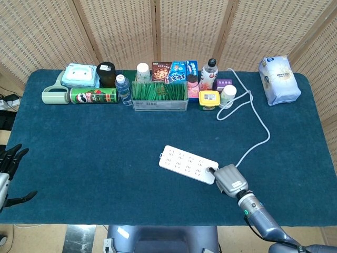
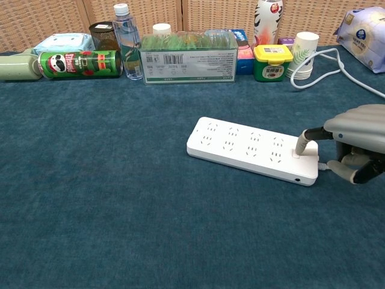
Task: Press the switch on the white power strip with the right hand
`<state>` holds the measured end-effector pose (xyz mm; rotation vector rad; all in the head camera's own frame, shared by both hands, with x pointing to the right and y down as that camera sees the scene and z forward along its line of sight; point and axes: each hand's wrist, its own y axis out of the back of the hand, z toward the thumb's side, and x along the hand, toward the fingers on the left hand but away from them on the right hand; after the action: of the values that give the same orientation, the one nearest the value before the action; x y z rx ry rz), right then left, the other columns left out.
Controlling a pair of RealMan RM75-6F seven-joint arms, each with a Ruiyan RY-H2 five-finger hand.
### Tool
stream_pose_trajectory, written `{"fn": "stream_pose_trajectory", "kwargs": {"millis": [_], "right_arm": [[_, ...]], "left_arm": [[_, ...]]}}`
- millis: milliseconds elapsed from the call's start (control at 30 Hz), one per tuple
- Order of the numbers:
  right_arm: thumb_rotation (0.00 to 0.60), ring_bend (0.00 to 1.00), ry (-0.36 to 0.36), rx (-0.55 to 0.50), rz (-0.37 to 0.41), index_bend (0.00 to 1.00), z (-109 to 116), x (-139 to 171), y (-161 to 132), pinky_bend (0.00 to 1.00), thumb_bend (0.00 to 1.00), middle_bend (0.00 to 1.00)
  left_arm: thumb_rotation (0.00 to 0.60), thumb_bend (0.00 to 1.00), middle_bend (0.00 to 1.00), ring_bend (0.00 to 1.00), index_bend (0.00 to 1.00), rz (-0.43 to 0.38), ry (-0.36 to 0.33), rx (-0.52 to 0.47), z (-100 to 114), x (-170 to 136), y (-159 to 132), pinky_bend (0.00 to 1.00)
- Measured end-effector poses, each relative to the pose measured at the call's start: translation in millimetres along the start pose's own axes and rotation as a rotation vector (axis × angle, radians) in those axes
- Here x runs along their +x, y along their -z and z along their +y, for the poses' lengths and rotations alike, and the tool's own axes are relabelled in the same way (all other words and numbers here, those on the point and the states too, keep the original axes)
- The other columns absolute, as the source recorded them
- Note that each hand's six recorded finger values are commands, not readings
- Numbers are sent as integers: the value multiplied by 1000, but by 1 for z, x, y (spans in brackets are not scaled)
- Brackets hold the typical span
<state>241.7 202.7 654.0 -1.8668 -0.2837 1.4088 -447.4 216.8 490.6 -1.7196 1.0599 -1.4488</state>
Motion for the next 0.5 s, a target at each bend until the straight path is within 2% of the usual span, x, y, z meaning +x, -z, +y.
{"fn": "stream_pose_trajectory", "kwargs": {"millis": [500], "right_arm": [[600, 1000, 7, -4, 2, 235, 5, 2, 0, 1000, 653, 979]], "left_arm": [[600, 123, 0, 0, 0, -5, -2, -3, 4, 0, -6, 21]]}}
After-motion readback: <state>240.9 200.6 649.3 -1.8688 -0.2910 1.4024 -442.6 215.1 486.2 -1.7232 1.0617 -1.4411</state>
